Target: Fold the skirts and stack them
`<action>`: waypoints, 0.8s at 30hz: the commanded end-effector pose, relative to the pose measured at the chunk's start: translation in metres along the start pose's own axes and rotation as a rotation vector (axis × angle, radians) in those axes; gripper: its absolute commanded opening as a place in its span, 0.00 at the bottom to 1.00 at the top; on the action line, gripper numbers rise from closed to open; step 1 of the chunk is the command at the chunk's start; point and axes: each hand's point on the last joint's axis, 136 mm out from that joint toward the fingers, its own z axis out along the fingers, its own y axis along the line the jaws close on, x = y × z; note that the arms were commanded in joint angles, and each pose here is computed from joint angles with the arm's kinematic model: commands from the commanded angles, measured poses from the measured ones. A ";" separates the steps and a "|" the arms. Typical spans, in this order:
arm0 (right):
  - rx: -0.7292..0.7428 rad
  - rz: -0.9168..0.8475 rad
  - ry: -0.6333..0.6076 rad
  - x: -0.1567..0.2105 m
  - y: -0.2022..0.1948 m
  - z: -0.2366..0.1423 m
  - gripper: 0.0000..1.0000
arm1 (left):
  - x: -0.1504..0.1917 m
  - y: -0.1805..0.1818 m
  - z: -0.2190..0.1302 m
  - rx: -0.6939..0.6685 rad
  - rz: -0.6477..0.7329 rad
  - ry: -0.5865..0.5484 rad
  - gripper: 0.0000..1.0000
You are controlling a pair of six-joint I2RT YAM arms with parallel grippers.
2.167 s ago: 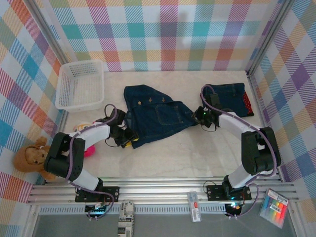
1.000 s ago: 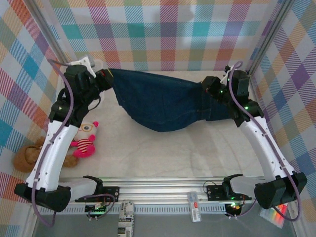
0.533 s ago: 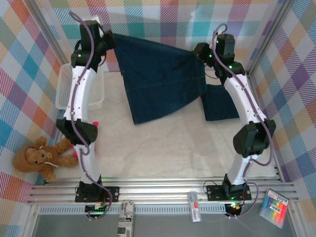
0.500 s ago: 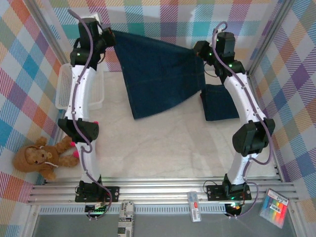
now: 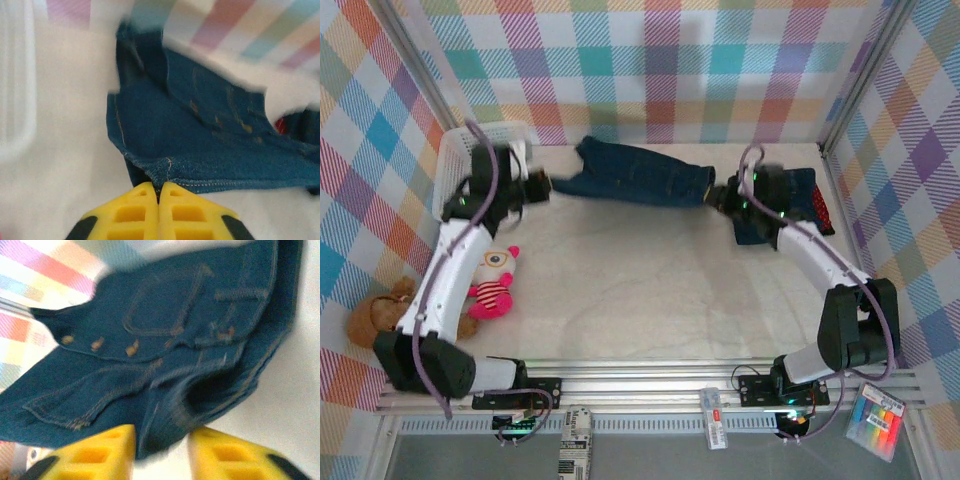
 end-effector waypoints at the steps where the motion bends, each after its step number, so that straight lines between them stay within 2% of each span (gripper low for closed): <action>1: -0.037 0.044 0.143 0.067 -0.013 -0.003 0.81 | 0.086 0.023 0.006 -0.028 -0.156 0.142 0.85; 2: -0.015 0.047 0.166 0.078 -0.020 -0.006 1.00 | 0.104 0.033 0.003 -0.069 -0.186 0.175 1.00; 4: 0.050 0.040 0.171 0.086 -0.030 -0.015 0.99 | 0.120 0.038 -0.007 -0.080 -0.220 0.184 1.00; 8: 0.059 0.010 0.122 0.069 -0.022 -0.021 0.99 | 0.105 0.024 -0.004 -0.016 -0.261 0.154 1.00; 13: -0.021 0.008 0.160 0.064 0.003 0.008 0.99 | 0.091 -0.012 0.045 0.097 -0.304 0.221 1.00; 16: -0.069 -0.011 0.246 0.074 0.023 0.035 0.99 | 0.093 -0.022 0.085 0.052 -0.302 0.276 1.00; 18: -0.048 0.000 0.280 0.082 0.024 0.053 0.99 | 0.094 -0.018 0.112 0.014 -0.329 0.293 1.00; 22: 0.097 0.130 0.325 0.100 -0.010 0.083 0.99 | 0.114 0.007 0.157 -0.115 -0.388 0.352 1.00; 24: 0.182 0.203 0.343 0.113 -0.032 0.086 0.99 | 0.131 0.019 0.166 -0.177 -0.411 0.393 1.00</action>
